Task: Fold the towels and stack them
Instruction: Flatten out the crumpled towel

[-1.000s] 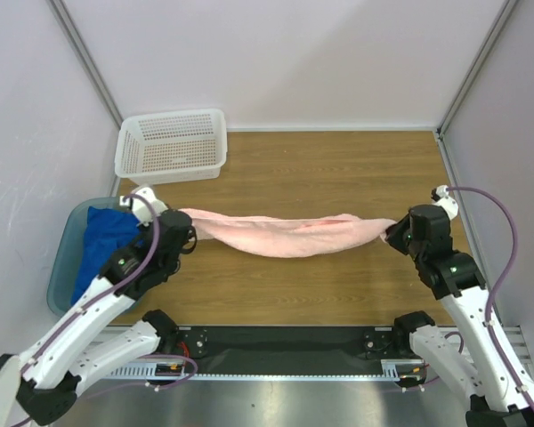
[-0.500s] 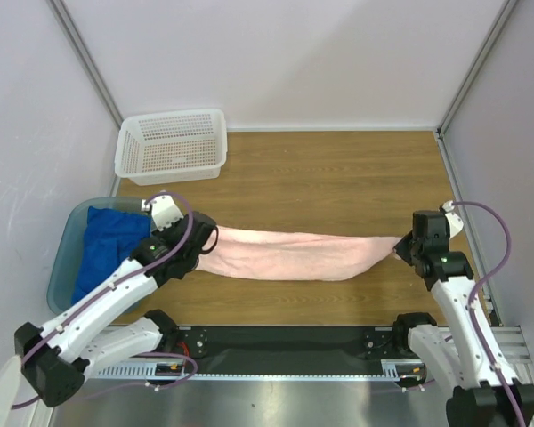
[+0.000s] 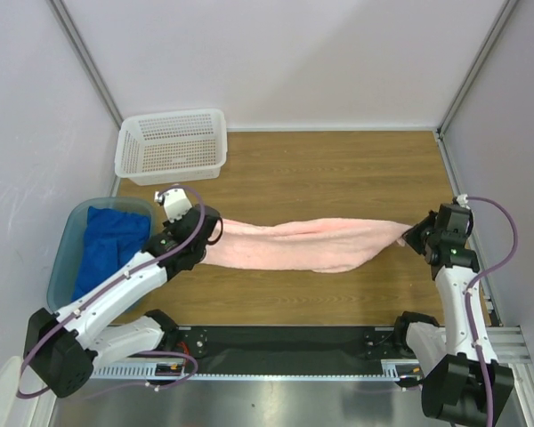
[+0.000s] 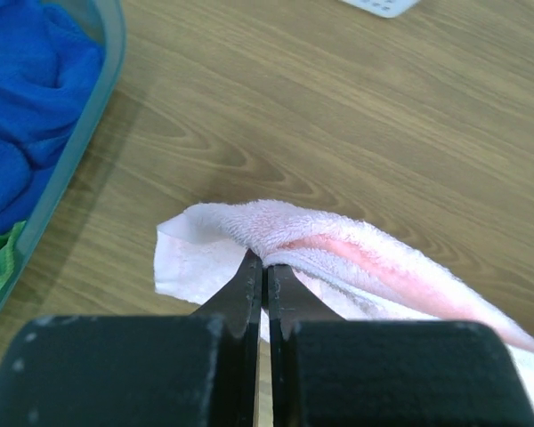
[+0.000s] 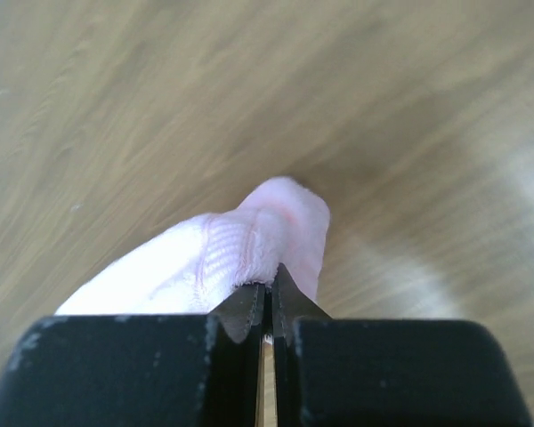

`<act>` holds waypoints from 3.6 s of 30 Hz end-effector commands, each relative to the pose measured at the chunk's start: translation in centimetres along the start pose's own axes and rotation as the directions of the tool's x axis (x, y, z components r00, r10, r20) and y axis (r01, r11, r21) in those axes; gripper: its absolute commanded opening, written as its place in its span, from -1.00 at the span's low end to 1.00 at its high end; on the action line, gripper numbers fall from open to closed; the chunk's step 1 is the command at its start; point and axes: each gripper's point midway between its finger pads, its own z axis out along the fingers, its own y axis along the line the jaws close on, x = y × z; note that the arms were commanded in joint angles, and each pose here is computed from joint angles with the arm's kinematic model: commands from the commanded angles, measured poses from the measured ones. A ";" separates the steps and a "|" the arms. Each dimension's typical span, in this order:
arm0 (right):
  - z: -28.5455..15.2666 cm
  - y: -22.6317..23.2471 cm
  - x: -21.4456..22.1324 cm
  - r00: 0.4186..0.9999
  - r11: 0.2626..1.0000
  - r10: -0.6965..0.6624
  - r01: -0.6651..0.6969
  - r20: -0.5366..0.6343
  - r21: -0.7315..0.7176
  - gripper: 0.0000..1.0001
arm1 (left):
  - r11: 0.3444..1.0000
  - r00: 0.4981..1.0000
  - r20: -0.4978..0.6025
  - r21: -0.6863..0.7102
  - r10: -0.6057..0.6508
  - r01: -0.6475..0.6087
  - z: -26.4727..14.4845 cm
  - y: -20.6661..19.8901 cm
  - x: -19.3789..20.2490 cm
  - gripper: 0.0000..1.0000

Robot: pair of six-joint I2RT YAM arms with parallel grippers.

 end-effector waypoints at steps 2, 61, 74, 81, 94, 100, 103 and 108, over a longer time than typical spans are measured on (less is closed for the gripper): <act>-4.4 6.6 -5.1 0.977 0.952 -0.137 0.175 0.161 -0.251 -1.00 | 0.991 0.996 0.074 0.125 -0.058 0.048 -2.0 -2.1 -4.8 -0.99; -1.6 -1.0 2.0 0.966 0.966 0.257 -0.257 -0.022 0.008 0.43 | 0.990 0.987 -0.109 0.070 -0.114 0.122 -0.4 1.1 3.0 -0.99; -2.3 -0.5 5.5 0.770 0.783 0.614 -0.622 -0.172 0.013 0.98 | 0.987 0.983 -0.110 0.044 -0.150 0.155 0.5 1.7 3.4 -0.99; -0.6 -0.7 8.4 0.579 0.608 0.775 -0.792 -0.254 0.048 0.99 | 0.985 0.982 -0.105 0.061 -0.157 0.164 0.4 1.7 3.3 -0.99; -1.8 -0.7 3.2 0.597 0.598 0.799 -0.801 -0.072 -0.002 0.98 | 0.981 0.981 -0.109 0.096 -0.158 0.169 0.4 1.2 3.4 -0.99; -1.8 -2.1 1.4 0.575 0.575 0.818 -0.818 0.031 0.013 0.98 | 0.977 0.980 -0.099 0.111 -0.171 0.182 0.3 1.1 3.2 -0.99; -1.2 -2.1 2.1 0.538 0.538 0.843 -0.842 -0.003 0.024 0.98 | 0.976 0.980 -0.100 0.117 -0.173 0.184 0.2 1.1 3.2 -0.99; -0.5 -2.2 3.5 0.522 0.523 0.852 -0.852 -0.045 0.025 0.92 | 0.975 0.980 -0.107 0.132 -0.165 0.179 0.3 0.8 3.5 -0.99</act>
